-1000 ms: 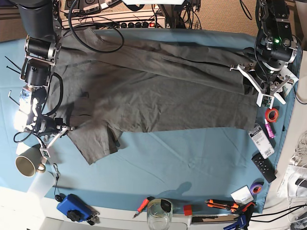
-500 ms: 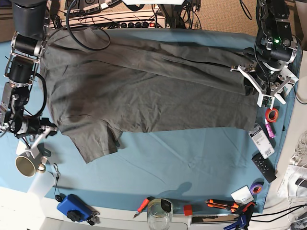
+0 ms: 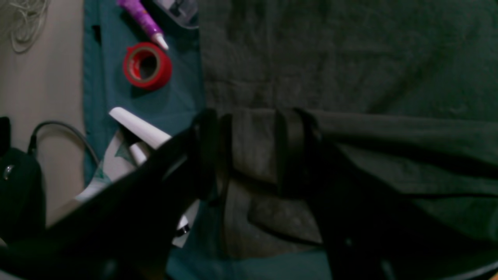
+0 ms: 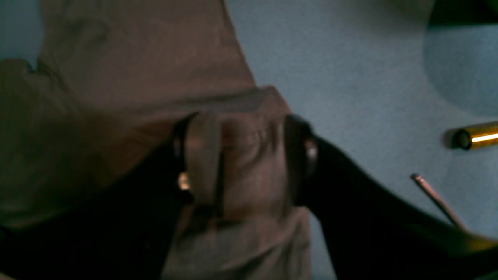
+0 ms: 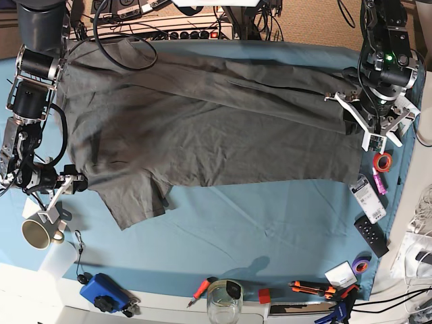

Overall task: Fold the T-shirt properly
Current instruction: 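Lower the right gripper to the hem corner by the sleeve and pinch it, then pinch the other hem corner with the left gripper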

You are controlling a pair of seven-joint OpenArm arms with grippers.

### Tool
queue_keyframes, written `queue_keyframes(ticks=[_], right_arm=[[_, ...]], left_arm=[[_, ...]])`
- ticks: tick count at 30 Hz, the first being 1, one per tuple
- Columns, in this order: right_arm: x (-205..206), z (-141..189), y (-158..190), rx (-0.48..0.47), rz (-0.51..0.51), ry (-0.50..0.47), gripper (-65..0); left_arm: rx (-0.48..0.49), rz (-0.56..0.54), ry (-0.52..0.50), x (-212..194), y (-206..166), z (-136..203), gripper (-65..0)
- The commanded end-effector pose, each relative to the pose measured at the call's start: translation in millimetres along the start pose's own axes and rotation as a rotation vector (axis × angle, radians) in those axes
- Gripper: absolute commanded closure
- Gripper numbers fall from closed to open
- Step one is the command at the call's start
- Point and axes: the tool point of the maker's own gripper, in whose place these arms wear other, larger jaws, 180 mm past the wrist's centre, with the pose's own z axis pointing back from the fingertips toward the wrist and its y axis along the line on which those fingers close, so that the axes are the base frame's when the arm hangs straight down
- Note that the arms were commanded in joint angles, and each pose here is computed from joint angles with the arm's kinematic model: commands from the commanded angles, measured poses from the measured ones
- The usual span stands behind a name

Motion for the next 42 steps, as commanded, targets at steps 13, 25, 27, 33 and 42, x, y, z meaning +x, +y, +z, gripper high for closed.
queue_keyframes(ticks=[13,25,27,33,42], right_arm=[[36,-9,-20,-0.117,-0.051,-0.181,-27.9],[-8,-55,1,-0.024,-0.098,-0.015,-26.1],[-14,-55,2,-0.017,-0.103,0.020,-18.5],[-27,-54,9,0.017,-0.123,0.091,0.0],[-21,-28,5,0.065,-0.146,0.081,0.0]], left_arm=[[0.012,-0.011,-0.046,12,4,4,-24.7],[0.012,-0.011,-0.046,12,4,4,-24.7],[0.012,-0.011,-0.046,12,4,4,-24.7],[0.012,-0.011,-0.058,14,4,4,-24.7],[0.012,-0.011,-0.064,15,4,4,-24.7]])
